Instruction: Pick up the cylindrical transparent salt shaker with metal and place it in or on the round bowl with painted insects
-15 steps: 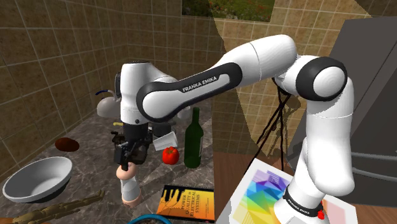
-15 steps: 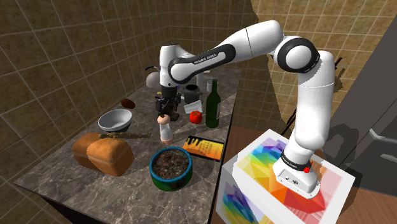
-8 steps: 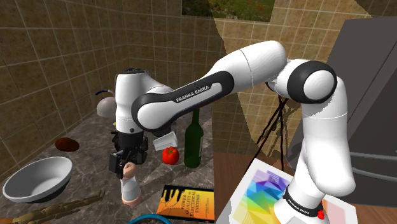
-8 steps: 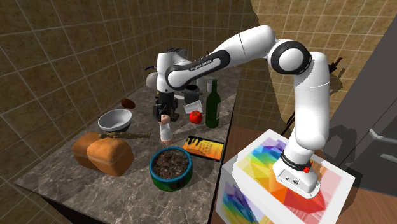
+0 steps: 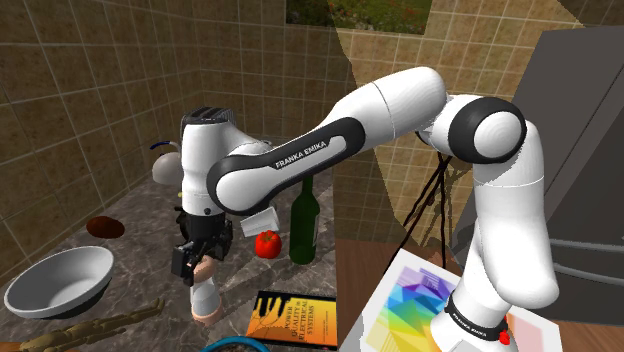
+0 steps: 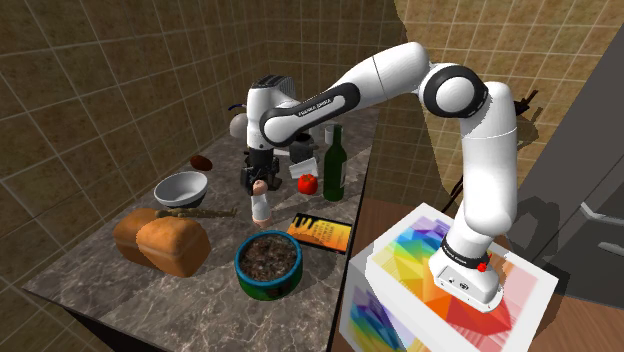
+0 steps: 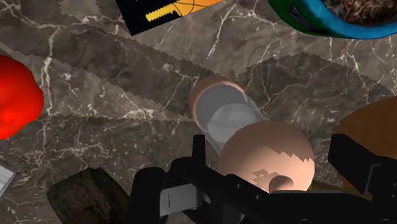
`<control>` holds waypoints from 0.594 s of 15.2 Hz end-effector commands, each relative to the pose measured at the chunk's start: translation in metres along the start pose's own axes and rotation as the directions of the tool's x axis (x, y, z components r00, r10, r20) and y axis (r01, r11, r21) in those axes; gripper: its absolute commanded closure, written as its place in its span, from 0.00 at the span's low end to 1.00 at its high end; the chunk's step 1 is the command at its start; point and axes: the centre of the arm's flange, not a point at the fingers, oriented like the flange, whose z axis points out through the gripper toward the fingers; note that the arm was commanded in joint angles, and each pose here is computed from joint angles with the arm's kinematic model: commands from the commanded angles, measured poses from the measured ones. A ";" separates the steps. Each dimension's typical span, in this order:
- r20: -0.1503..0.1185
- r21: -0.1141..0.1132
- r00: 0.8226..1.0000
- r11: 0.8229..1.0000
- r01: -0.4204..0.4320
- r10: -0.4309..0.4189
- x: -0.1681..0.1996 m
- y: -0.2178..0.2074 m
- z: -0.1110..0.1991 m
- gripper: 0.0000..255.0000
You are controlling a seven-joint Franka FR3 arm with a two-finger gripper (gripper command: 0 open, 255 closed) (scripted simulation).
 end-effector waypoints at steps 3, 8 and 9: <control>0.000 0.000 1.000 1.000 0.000 0.000 0.000 0.000 0.000 1.00; 0.000 0.000 1.000 1.000 0.000 0.000 0.000 0.000 0.000 1.00; 0.000 0.000 1.000 1.000 0.000 0.000 0.000 0.000 0.000 1.00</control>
